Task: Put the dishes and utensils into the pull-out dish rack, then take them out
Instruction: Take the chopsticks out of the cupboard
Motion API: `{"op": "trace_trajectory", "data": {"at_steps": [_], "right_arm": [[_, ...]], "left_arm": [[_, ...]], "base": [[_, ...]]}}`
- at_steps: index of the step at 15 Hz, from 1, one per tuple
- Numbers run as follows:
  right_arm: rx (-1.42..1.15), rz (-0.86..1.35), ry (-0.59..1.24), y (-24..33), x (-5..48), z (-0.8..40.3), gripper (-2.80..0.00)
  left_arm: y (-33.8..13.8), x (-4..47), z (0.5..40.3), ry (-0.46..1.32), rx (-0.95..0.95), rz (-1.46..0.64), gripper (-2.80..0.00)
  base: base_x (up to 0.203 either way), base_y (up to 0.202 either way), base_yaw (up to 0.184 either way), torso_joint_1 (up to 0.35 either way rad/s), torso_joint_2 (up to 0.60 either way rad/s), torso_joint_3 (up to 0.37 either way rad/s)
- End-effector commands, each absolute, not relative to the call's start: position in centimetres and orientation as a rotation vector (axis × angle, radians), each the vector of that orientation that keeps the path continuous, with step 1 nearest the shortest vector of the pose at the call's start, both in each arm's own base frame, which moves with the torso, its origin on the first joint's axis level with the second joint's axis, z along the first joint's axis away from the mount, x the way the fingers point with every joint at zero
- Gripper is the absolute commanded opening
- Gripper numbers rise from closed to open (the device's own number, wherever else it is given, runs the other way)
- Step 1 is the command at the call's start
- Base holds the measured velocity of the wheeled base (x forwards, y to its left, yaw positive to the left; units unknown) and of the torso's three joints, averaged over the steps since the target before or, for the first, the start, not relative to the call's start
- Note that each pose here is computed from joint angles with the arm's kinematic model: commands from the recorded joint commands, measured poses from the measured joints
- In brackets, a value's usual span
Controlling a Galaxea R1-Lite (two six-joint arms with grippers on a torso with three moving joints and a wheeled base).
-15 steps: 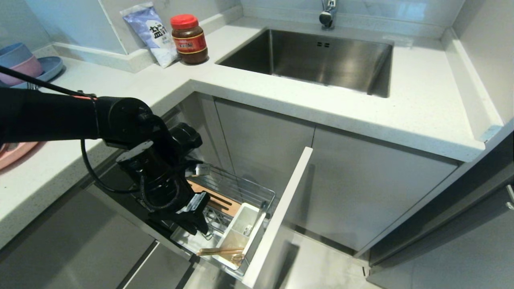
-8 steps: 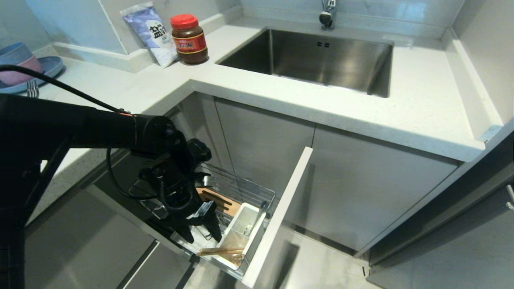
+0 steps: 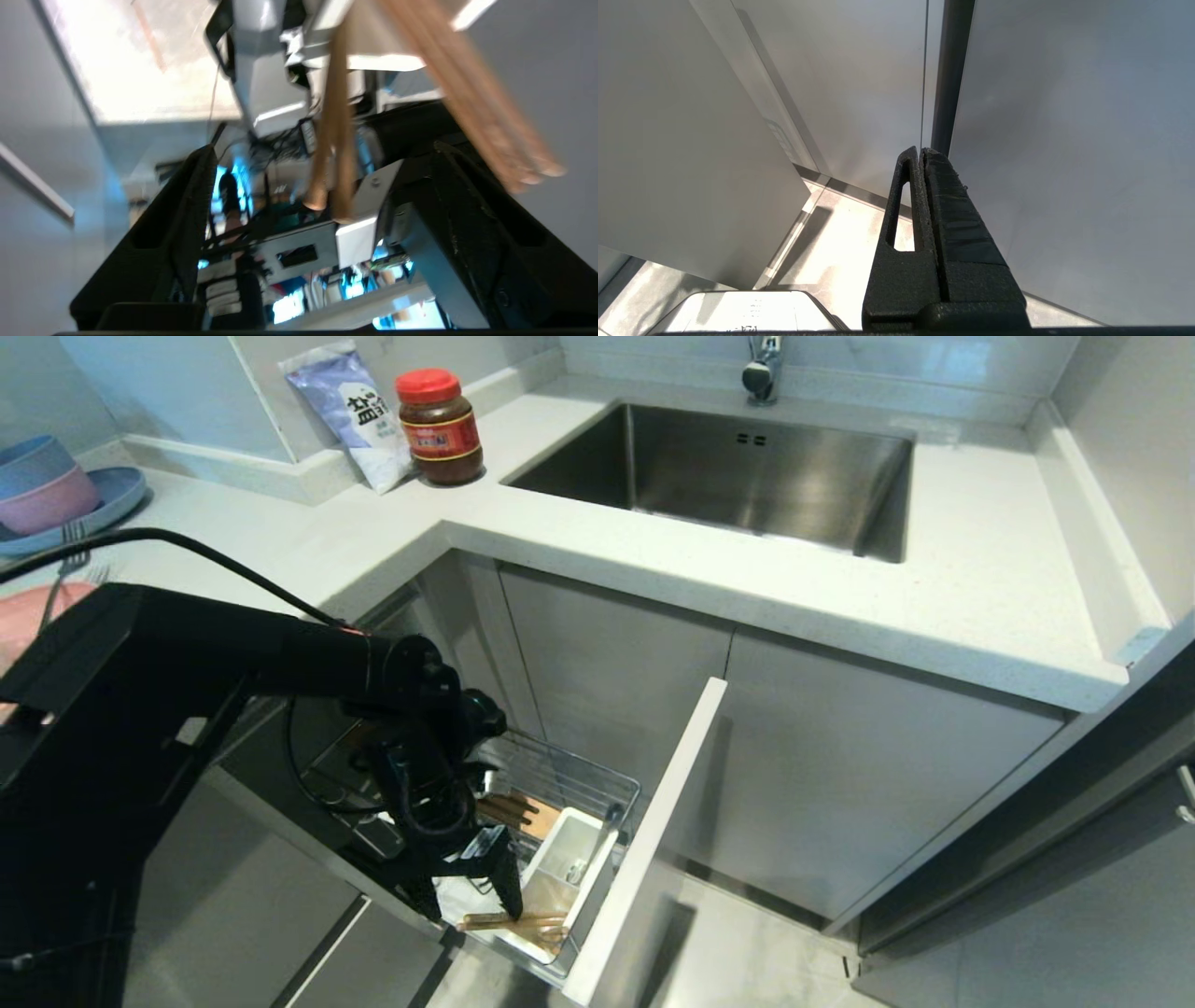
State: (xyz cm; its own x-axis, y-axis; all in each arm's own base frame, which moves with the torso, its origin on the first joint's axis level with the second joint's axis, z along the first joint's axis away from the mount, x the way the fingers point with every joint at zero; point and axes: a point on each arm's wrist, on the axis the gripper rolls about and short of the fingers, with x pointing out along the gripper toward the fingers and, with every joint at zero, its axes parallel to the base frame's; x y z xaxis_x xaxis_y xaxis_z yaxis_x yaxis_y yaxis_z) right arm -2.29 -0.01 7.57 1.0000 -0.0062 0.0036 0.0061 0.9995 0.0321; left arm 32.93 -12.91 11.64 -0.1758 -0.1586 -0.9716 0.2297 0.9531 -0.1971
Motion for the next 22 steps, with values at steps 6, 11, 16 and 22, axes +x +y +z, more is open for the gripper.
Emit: {"op": "trace_trajectory", "data": {"at_steps": [6, 11, 16, 22], "right_arm": [[0.032, -0.006, -0.005, 0.0, -2.3, 7.5, -2.8], [0.032, -0.006, -0.005, 0.0, -2.3, 7.5, -2.8], [0.032, -0.006, -0.005, 0.0, -2.3, 7.5, -2.8], [0.032, -0.006, -0.005, 0.0, -2.3, 7.5, -2.8]], "left_arm": [[-13.3, 33.7, 9.2, 1.831, 0.074, -0.313, 0.0], [-13.8, 33.7, 9.5, 1.839, 0.075, -0.313, 0.0], [-14.0, 33.4, 9.2, 1.867, 0.075, -0.313, 0.0], [-14.2, 33.6, 9.0, 1.856, 0.041, -0.271, 0.0]], "base": [[0.0, 0.0, 0.0, 0.0, 0.0, 0.0], [0.0, 0.0, 0.0, 0.0, 0.0, 0.0], [0.0, 0.0, 0.0, 0.0, 0.0, 0.0], [0.0, 0.0, 0.0, 0.0, 0.0, 0.0]]}}
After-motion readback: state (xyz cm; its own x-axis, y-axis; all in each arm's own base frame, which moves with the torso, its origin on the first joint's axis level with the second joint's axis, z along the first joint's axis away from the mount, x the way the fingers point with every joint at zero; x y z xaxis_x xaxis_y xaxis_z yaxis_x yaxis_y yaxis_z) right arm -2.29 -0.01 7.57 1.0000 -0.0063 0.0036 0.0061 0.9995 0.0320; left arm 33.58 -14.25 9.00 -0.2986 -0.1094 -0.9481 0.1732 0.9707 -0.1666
